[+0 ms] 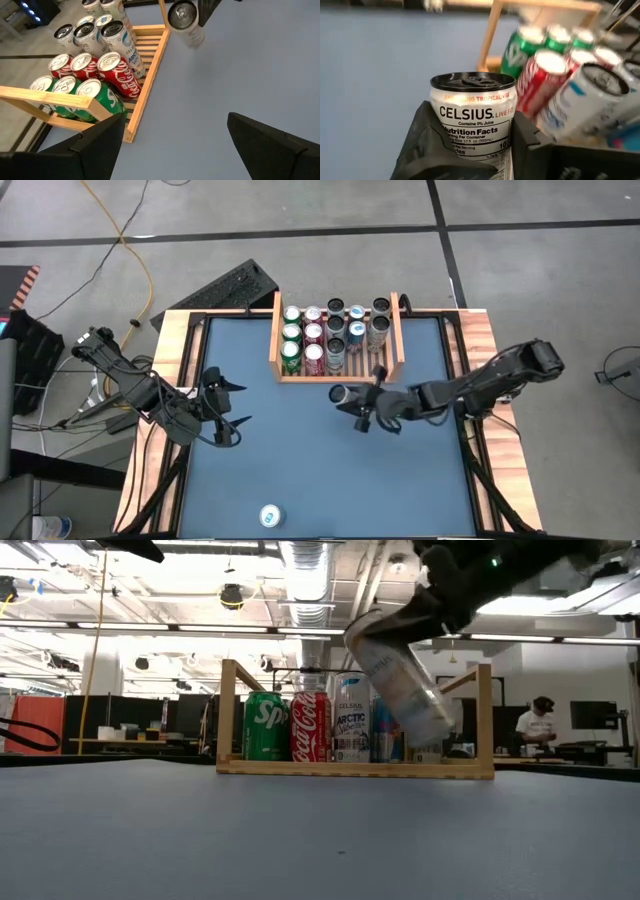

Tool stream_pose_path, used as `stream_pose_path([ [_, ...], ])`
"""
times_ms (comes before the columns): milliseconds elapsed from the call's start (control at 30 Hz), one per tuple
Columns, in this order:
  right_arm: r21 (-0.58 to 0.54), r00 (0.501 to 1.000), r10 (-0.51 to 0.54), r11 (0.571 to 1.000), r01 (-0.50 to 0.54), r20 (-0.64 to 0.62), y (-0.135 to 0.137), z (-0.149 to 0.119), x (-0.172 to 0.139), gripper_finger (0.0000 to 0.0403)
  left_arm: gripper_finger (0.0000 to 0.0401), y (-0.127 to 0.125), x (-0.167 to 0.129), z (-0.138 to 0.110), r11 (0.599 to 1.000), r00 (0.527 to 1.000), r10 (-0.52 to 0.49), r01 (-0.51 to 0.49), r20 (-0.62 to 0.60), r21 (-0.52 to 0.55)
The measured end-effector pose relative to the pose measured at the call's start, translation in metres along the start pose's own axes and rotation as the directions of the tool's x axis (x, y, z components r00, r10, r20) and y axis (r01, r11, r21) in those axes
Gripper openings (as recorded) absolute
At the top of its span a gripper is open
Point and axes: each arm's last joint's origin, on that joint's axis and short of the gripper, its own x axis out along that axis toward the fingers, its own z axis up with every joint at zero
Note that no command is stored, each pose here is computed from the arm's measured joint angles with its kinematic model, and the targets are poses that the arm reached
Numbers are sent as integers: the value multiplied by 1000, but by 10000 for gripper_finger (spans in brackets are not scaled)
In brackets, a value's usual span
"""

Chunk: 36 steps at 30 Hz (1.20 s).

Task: Place canned beverage on shelf
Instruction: Put the bottom right white-yellow can aligned with the white yellow soda on the shelf

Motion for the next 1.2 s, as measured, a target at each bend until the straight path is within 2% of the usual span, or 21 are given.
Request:
stream_pose_path([
  [167, 127, 978, 8, 991, -35, 207, -3, -28, 0, 29, 341, 0, 0, 0, 1000, 1000, 4, -4, 2, 1],
  [333, 150, 935, 16, 986, -74, 355, -5, -43, -8, 30, 341, 0, 0, 0, 1000, 1000, 4, -4, 1, 1],
  [433, 153, 922, 34, 983, -100, 386, -7, -50, -11, 34, 341, 0, 0, 0, 1000, 1000, 4, -4, 2, 1],
  [667, 163, 929, 49, 980, -117, 367, -8, -63, -12, 35, 341, 0, 0, 0, 1000, 1000, 7, -7, 3, 1],
  [900, 171, 952, 57, 979, -113, 302, 1, -81, 3, 36, 341, 1, 0, 0, 1000, 1000, 27, -27, 12, -1],
  [1200, 181, 953, 67, 976, -124, 295, 11, -90, 7, 46, 341, 1, 0, 0, 1000, 999, 30, -30, 13, -3],
])
